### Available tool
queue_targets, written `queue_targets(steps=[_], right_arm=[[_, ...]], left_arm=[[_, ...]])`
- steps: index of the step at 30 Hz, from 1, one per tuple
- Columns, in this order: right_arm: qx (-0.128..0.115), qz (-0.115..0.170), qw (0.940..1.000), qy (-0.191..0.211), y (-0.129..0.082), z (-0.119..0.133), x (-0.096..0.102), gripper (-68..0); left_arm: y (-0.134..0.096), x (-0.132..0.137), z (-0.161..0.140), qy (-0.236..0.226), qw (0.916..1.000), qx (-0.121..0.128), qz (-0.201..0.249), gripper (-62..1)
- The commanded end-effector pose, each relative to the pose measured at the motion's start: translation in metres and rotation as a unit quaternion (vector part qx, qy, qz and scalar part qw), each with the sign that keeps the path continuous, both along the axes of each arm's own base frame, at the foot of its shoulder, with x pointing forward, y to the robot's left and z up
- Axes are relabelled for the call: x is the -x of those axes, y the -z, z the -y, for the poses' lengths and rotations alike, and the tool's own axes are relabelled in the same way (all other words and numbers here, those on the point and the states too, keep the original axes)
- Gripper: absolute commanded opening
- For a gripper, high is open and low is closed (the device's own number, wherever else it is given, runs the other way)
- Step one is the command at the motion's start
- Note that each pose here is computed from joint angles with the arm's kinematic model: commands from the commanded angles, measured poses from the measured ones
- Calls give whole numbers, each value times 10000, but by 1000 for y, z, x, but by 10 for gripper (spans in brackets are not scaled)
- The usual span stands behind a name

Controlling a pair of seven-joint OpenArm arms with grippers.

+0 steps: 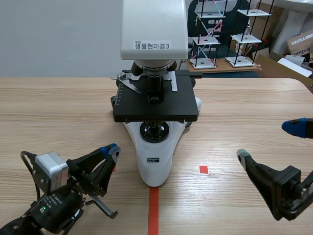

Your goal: Return to the home posture

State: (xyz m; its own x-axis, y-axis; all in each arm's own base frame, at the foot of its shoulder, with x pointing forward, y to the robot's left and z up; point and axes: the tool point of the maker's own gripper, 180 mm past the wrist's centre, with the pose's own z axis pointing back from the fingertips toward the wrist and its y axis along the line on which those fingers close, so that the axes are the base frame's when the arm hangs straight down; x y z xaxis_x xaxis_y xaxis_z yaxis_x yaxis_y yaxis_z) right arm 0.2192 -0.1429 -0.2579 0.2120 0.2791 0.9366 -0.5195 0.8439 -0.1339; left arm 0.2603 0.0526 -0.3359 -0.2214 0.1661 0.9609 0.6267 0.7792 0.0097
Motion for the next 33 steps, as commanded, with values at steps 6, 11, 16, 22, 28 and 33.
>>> queue_targets(steps=[6, 11, 16, 22, 28, 33], right_arm=[[-33, 172, 9998, 5, -9, 1, -5, -67], [-33, 172, 9998, 4, -9, 0, -5, -67], [-33, 172, 9998, 4, -9, 0, -5, -67], [-33, 172, 9998, 4, -9, 0, -5, -67], [-33, 172, 9998, 4, -9, 0, -5, -67], [-33, 172, 9998, 4, -9, 0, -5, -67]], left_arm=[[-7, -2, -2, -37, 9999, 92, 117, -573], [-7, -2, -2, -37, 9999, 92, 117, -573], [-7, -2, -2, -37, 9999, 92, 117, -573], [-6, -2, -1, -36, 9999, 70, 92, -573], [-4, 1, 0, 52, 9999, 0, 91, -573], [4, 11, -12, 44, 9997, -230, -104, -582]])
